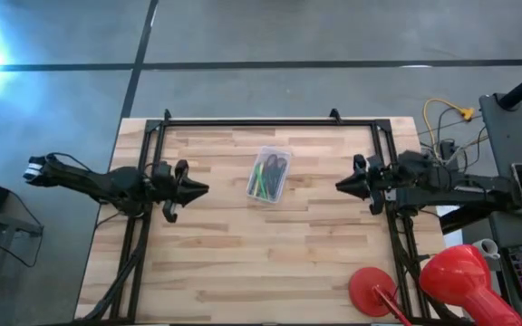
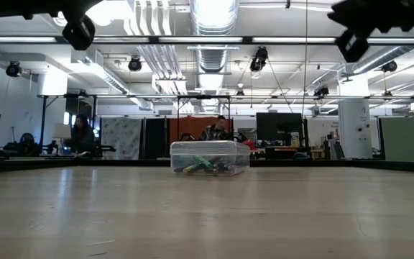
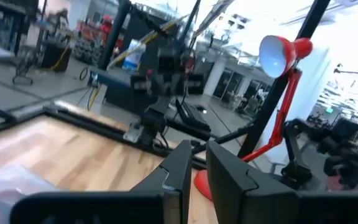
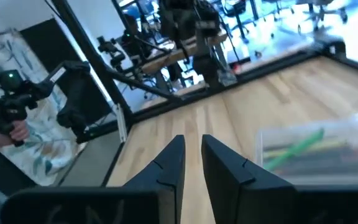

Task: Pick & place school supplies into a supply box
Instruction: Return to Home Position

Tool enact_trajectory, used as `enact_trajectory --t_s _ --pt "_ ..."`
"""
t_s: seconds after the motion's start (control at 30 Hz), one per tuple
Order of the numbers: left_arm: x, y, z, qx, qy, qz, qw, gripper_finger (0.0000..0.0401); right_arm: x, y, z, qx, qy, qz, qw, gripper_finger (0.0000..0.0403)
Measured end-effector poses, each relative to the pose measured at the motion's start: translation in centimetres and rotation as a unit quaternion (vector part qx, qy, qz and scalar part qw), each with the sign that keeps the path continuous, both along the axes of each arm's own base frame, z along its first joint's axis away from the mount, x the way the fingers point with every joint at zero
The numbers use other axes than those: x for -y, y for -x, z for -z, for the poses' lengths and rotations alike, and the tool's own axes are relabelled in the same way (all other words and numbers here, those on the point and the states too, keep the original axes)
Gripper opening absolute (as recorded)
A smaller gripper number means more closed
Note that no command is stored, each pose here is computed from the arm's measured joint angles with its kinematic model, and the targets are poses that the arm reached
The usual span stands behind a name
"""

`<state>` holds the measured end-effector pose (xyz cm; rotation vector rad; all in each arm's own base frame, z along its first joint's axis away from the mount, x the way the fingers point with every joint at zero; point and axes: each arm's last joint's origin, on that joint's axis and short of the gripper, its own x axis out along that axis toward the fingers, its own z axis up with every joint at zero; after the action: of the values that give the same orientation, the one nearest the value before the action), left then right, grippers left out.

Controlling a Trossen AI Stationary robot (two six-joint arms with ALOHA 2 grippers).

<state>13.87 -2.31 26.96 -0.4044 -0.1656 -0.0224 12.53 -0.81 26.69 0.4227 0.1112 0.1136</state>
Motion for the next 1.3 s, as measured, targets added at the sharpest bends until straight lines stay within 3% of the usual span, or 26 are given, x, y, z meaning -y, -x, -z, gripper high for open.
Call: enact_trajectory --t_s 0.17,0.4,0.53,0.6,0.73,0.9,1.07,1.3 --pt "-0.2 1.2 1.1 0.012 -0.008 0.003 1.0 0.0033 -0.1 1.2 2.7 0.0 -0.025 0.018 1.0 0.0047" --pt "-0.6 2.9 4.2 0.028 -0.004 0.008 1.0 0.0033 -0.2 2.5 5.3 0.086 -0.011 0.016 0.996 0.0047" --pt "-0.6 3.4 7.6 0.018 0.045 0.024 0.999 0.0033 -0.3 2.8 7.2 0.083 -0.021 0.015 0.996 0.0047" --pt "-0.6 3.5 8.8 -0.027 0.068 0.027 0.997 0.0033 -0.3 2.8 8.1 0.081 -0.015 0.014 0.996 0.0047" --pt "-0.8 4.1 10.4 -0.186 0.054 0.016 0.981 0.0033 -0.2 2.6 9.6 0.063 -0.015 0.015 0.998 0.0047" --pt "-0.9 4.5 10.8 -0.268 0.038 0.007 0.963 0.0033 -0.2 2.5 10.1 0.034 -0.017 0.016 0.999 0.0047" --pt "-0.9 4.6 10.8 -0.238 0.044 0.008 0.97 0.0033 -0.3 2.9 9.6 0.066 -0.014 0.016 0.998 0.0047" --pt "-1.6 4.6 9.6 -0.105 0.074 -0.013 0.992 0.0033 -0.3 2.9 9.2 0.087 -0.012 0.02 0.996 0.0047"
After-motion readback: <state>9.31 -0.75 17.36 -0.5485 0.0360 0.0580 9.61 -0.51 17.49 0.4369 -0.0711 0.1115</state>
